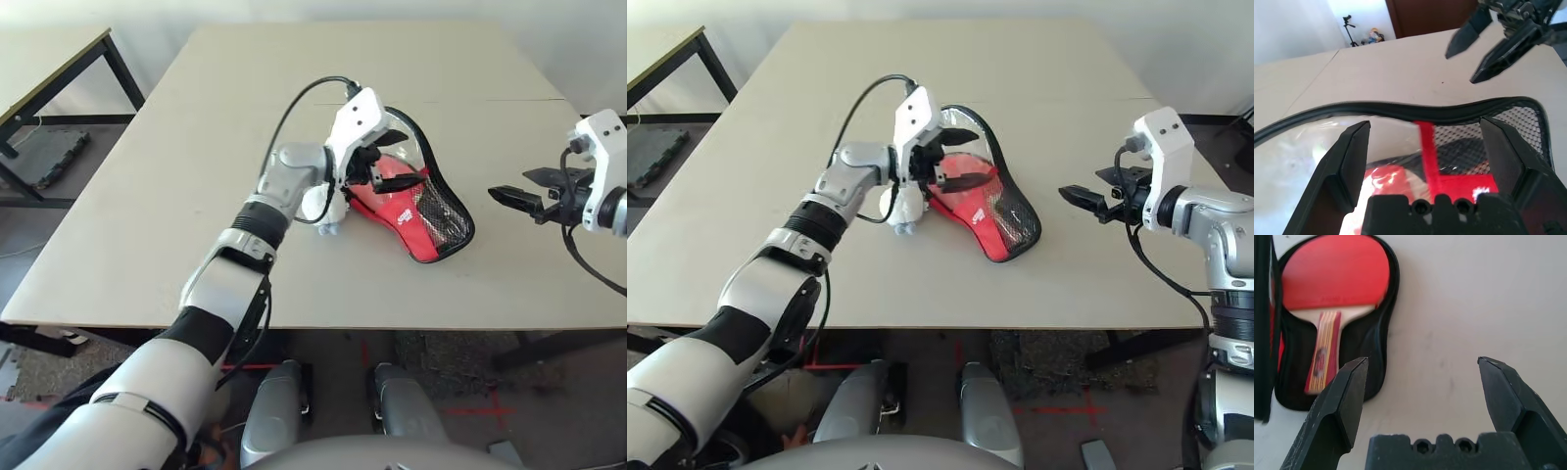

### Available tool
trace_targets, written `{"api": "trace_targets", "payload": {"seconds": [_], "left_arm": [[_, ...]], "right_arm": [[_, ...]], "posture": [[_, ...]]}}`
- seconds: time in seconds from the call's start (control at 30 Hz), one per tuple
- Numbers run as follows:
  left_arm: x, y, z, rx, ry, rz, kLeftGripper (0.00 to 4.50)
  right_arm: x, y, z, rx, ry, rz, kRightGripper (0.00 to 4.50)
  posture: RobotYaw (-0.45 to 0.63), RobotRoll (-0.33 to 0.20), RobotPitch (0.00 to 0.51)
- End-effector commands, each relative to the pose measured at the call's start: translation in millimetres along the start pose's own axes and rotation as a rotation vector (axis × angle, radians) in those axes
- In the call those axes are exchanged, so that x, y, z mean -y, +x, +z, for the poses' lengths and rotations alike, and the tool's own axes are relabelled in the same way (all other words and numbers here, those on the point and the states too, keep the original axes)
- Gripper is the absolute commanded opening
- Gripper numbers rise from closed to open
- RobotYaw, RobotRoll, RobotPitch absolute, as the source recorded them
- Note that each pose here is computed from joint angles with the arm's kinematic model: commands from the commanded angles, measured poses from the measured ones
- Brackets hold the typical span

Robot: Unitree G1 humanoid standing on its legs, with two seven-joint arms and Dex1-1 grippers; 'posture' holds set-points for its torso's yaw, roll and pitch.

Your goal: Store the ping-pong paddle in its case and zip it.

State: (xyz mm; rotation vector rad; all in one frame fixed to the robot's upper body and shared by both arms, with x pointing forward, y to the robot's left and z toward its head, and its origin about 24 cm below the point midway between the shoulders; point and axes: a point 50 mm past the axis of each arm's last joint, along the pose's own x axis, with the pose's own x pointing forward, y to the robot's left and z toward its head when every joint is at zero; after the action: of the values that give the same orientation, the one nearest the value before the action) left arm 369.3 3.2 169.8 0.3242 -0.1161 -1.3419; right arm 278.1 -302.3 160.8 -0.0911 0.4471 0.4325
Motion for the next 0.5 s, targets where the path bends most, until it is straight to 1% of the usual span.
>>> {"api": "trace_targets", "payload": {"seconds": [0.03, 0.13, 0.33, 0.5], "left_arm": [[0, -3, -6, -0.026, 0.016, -0.003, 4.50], [-1, -11, -12, -0.034, 0.007, -0.005, 4.50], [-3, -28, -24, -0.056, -0.017, 0.015, 4.50], [-1, -51, -25, -0.046, -0.012, -0.003, 4.50]], "right_arm": [[-6, -2, -4, 0.017, 0.068, 0.034, 4.45], [-10, 1, -11, 0.021, 0.135, 0.064, 4.45], [-11, 7, -23, 0.006, 0.210, 0.093, 4.45], [-14, 20, -40, 0.012, 0.330, 0.121, 4.45]], "posture": [[-0.05, 0.000, 0.098], [-0.04, 0.000, 0.101], [-0.02, 0.000, 0.107], [-0.01, 0.000, 0.112]]}}
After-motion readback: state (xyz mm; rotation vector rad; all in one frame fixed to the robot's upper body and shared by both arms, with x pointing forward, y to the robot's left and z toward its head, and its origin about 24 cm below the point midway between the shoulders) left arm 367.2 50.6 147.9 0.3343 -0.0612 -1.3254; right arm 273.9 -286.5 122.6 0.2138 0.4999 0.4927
